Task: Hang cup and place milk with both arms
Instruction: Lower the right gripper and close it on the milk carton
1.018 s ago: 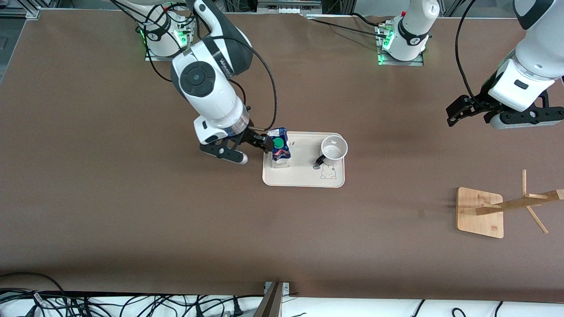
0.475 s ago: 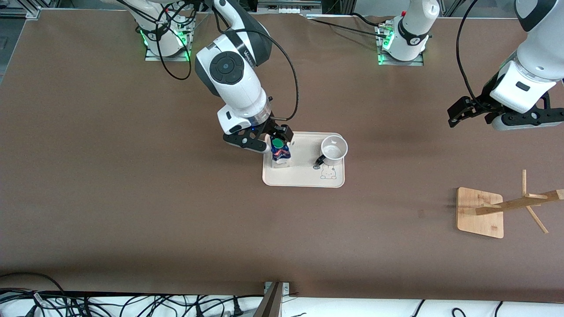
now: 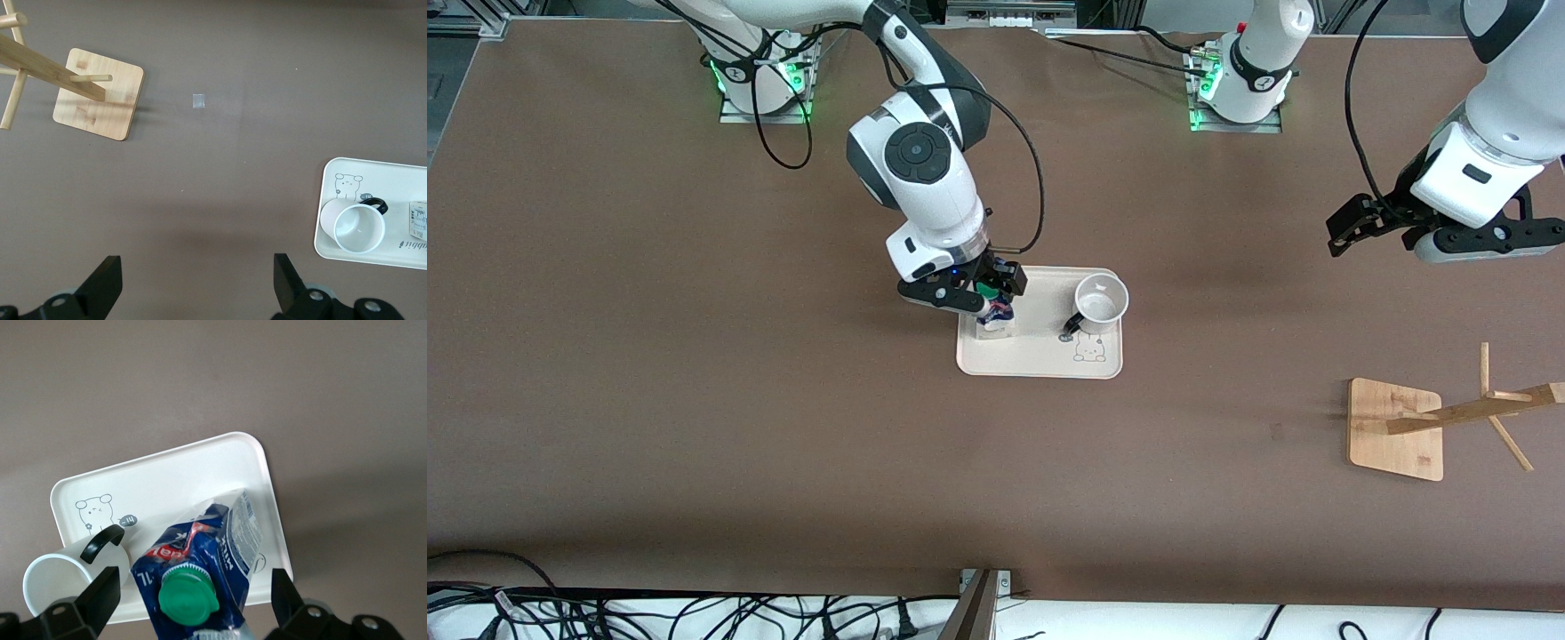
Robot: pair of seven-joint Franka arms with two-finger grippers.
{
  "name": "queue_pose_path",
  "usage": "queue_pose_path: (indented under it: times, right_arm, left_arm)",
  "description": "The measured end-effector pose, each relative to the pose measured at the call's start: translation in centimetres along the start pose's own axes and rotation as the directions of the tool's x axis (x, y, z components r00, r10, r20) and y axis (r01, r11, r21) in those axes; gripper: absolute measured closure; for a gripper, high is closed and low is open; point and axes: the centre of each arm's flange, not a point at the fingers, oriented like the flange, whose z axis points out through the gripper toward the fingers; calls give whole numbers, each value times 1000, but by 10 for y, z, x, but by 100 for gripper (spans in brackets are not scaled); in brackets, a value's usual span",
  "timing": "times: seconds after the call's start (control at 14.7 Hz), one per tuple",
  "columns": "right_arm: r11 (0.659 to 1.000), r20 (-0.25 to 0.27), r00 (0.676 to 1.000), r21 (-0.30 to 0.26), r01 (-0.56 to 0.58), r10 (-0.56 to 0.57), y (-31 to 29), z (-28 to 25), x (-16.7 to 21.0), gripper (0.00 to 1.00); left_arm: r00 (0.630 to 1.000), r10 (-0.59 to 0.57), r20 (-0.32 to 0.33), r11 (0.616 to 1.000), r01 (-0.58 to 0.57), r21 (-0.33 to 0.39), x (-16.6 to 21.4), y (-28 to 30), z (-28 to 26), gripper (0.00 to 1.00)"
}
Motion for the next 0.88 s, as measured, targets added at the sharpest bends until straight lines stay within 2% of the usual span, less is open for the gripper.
queue_pose_path:
  times: [0.41, 0.88]
  right_arm:
    - [1000, -8, 1000, 8, 12, -12, -2, 3, -1, 0]
    - [995, -7, 995, 0, 100, -100, 0, 7, 1, 0]
  left_arm:
    - [1000, 1, -1, 1000, -1, 0, 0, 0, 0, 0]
    - [1000, -13, -1, 1000, 13, 0, 2, -7, 0, 0]
